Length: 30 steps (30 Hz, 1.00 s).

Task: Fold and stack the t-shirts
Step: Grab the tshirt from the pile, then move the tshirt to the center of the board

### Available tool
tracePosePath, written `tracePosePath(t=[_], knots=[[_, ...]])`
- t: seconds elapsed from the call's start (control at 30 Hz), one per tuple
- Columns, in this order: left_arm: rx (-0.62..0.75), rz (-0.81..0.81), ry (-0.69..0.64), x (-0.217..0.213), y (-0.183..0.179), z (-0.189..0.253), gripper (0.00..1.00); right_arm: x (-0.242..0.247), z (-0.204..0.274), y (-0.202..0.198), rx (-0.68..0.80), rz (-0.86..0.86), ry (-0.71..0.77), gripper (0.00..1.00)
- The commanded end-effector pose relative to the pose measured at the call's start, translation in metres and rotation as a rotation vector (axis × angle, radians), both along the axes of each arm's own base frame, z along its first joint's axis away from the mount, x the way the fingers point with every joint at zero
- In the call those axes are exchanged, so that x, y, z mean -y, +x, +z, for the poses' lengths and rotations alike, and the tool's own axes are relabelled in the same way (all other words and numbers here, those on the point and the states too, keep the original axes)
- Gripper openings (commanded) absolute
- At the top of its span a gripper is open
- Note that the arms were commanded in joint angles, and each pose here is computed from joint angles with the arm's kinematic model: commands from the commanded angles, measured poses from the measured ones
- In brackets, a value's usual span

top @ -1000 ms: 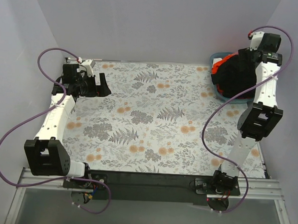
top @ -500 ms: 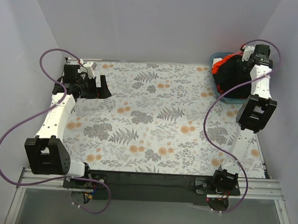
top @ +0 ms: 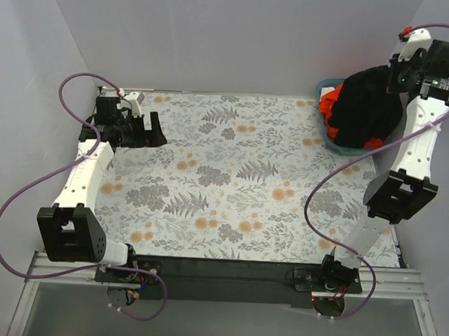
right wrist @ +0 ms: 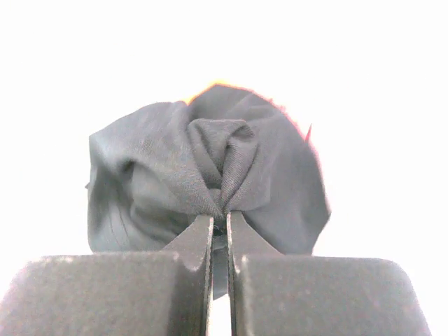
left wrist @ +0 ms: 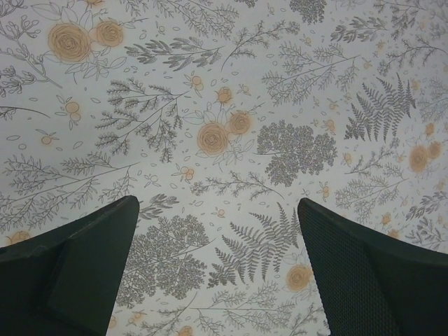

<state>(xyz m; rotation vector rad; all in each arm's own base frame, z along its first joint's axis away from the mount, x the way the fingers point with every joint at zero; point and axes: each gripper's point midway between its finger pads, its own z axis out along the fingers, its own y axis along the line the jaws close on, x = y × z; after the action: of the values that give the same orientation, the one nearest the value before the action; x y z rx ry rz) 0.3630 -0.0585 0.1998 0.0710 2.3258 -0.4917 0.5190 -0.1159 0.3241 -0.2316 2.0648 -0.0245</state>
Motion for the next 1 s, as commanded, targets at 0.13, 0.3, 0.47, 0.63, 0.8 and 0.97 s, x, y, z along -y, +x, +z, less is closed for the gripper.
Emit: tracePosePath(t=[0.13,0.3,0.47,0.63,0.8,0.97], knots=[[0.066,0.049,-0.039,0.000,0.007,0.028,0.98,-0.096,0.226,-0.096,0.573,0.304,0.075,0.01],[0.085,0.110,-0.052,-0.007,0.015,0.038,0.98,-0.137,0.315,-0.154,0.847,0.440,0.167,0.01],[0.089,0.137,-0.075,-0.010,0.019,0.043,0.98,-0.176,0.348,-0.193,0.915,0.623,0.295,0.01],[0.084,0.165,-0.092,-0.016,0.019,0.043,0.98,-0.218,0.344,-0.211,0.837,0.787,0.450,0.01],[0.078,0.198,-0.178,-0.023,0.019,0.045,0.98,-0.298,0.246,-0.201,0.529,0.932,0.567,0.01],[0.117,0.163,-0.217,-0.018,0.017,0.051,0.98,-0.343,0.118,-0.186,0.314,0.908,0.523,0.08]])
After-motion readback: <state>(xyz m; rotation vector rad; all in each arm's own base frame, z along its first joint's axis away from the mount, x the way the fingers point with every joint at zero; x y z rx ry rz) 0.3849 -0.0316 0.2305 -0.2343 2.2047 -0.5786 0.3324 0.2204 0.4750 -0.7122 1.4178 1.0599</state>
